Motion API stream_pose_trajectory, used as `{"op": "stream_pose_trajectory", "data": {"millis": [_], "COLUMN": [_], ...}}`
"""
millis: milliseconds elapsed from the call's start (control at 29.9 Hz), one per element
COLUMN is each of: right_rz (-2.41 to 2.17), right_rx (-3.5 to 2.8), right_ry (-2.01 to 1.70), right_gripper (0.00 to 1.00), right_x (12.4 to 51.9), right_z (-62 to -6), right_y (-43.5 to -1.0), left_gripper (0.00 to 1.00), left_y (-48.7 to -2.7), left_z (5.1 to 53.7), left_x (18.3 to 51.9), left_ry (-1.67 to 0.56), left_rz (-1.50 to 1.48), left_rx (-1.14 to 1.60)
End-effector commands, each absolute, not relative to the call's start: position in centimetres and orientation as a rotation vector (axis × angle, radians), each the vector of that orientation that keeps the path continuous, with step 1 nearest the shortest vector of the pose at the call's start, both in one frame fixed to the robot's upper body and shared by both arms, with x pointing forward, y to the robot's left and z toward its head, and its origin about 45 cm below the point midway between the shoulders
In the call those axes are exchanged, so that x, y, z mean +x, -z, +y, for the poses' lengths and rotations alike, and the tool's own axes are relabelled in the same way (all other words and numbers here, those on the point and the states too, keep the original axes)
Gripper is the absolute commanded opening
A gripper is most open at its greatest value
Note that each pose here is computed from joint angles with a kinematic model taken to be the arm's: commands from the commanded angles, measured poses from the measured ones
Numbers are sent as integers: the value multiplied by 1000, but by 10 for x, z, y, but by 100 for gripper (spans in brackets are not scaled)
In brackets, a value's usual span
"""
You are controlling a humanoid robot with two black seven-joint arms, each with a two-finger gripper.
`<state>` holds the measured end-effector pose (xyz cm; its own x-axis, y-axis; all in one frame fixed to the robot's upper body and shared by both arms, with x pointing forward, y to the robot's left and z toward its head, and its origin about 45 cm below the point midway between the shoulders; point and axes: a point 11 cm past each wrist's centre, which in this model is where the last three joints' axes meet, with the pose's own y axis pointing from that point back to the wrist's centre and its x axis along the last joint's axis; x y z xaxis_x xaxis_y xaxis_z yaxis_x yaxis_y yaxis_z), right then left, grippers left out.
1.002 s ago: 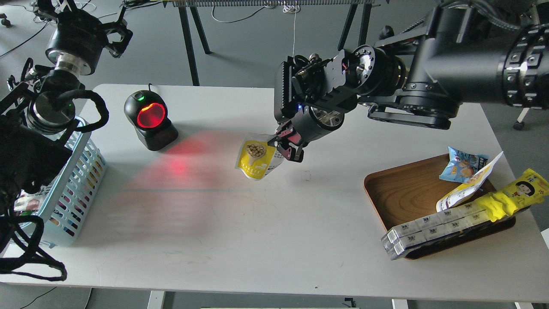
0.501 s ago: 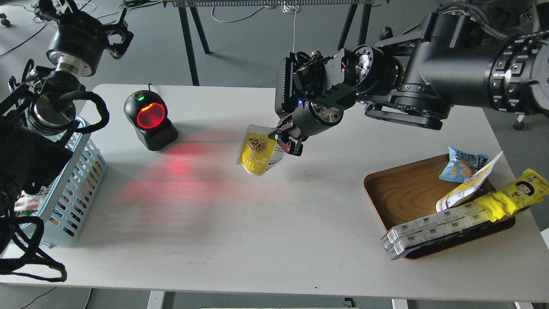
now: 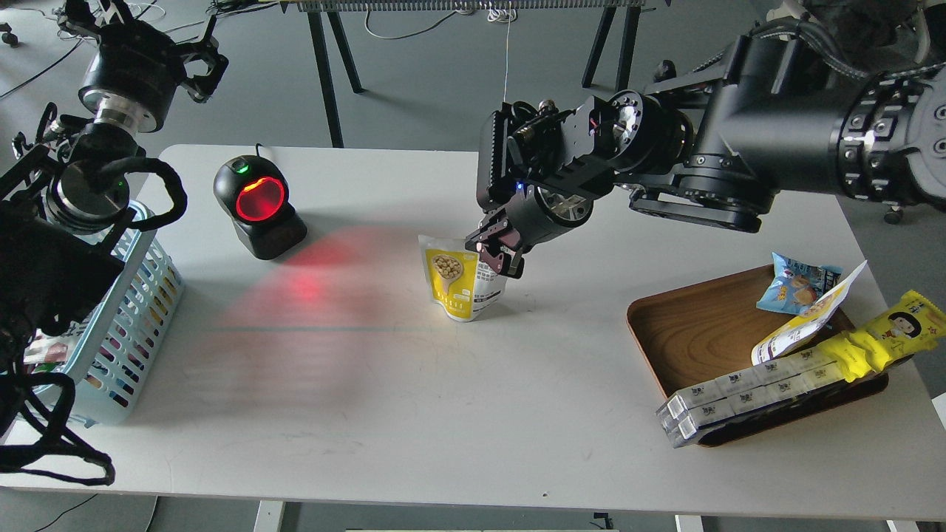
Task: Scan snack and place in basket
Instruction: 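Set the yellow packet down on the table near the scanner, release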
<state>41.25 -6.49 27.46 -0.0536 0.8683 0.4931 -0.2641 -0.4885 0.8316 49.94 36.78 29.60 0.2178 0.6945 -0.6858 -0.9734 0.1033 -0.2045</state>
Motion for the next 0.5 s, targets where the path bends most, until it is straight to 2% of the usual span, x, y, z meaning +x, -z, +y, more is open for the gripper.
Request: {"op": "stream_pose_trajectory", "data": {"millis": [0,134,200,267,334,367,468], "right_rz": [698,697,696,685,661,637,627], "right_rx": [1359,1360,1359,1363,1396,1427,1476], "right_ry": [-1677,-1678,-1679,-1686,-1684,-1682,-1678], "right_gripper": [5,5,10,28,56,64,72], "right_x": [413,412,413,413,412,411,402], "right_z": [-65,-65,-65,-62,-58,-54,-44], "right_y": [-274,-274,-275,-279,-283,-287,-295], "left_gripper": [100,100,100,100,100,100,100], "left_y": [-296,-296,-296,-297,-297,-297,-298], "left_z": [368,369,369,370,370,370,369], "left_x": [499,499,499,499,499,499,500], "left_ry": [-1303,-1304,-1304,-1305,-1305,-1304,-1303], "left_rz": [480,478,479,477,477,476,475], "left_rx": [-717,-717,-718,-717,-717,-717,-718]}}
